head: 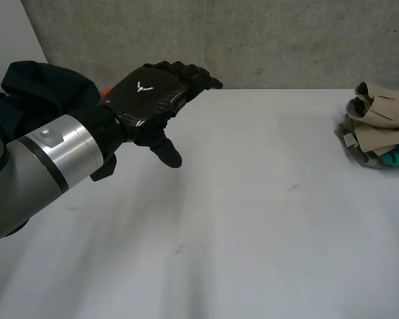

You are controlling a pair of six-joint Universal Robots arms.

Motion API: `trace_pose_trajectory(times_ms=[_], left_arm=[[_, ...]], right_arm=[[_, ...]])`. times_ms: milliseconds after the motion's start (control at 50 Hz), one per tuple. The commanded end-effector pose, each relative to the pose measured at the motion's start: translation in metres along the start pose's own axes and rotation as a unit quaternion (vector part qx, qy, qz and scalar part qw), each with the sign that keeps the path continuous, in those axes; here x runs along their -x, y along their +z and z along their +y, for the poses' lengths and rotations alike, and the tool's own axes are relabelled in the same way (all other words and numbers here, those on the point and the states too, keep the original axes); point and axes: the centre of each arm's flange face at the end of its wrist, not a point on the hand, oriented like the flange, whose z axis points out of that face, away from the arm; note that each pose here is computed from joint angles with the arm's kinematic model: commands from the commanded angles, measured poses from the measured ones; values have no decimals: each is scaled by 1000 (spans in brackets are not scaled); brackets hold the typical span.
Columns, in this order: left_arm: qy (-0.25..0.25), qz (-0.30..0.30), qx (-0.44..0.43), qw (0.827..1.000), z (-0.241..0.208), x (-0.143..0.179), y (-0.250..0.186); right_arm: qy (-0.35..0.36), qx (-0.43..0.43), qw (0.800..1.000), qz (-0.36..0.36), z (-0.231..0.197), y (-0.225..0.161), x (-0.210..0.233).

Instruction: Fold the laundry.

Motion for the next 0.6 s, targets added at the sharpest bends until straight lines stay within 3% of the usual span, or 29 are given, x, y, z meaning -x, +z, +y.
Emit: trace_pose_trajectory(times_ms=[20,60,120,140,200,220,280,300,360,440,500,600], left_arm=[[0,14,-3,1000,-1,-6,-1],[0,20,-5,1000,-2,-7,-1],[5,16,-13,1000,-5,-3,0],[7,13,-17,1000,-6,-1,1],[23,-14,-35,999,-9,12,4],[28,-30,-40,998,-9,20,5],[54,-129,-61,988,-10,69,4],[68,-189,-69,977,-9,100,0],[89,-258,-85,958,-8,142,-7],[112,-313,-52,942,47,223,-3],[135,-323,-15,937,80,255,-2],[238,-339,87,906,164,307,-3]], right_arm=[[127,-119,982,-77,-169,-35,76],[169,-132,970,-116,-200,-57,94],[244,-152,933,-218,-253,-116,133],[274,-152,908,-278,-270,-152,154],[295,-153,869,-366,-287,-209,180],[303,-150,847,-410,-294,-242,190],[306,-133,820,-464,-295,-284,199],[305,-118,805,-495,-295,-309,204],[299,-92,787,-531,-291,-338,208],[277,-35,767,-577,-276,-370,215],[264,-8,767,-585,-268,-377,217],[243,26,774,-584,-253,-383,218]])
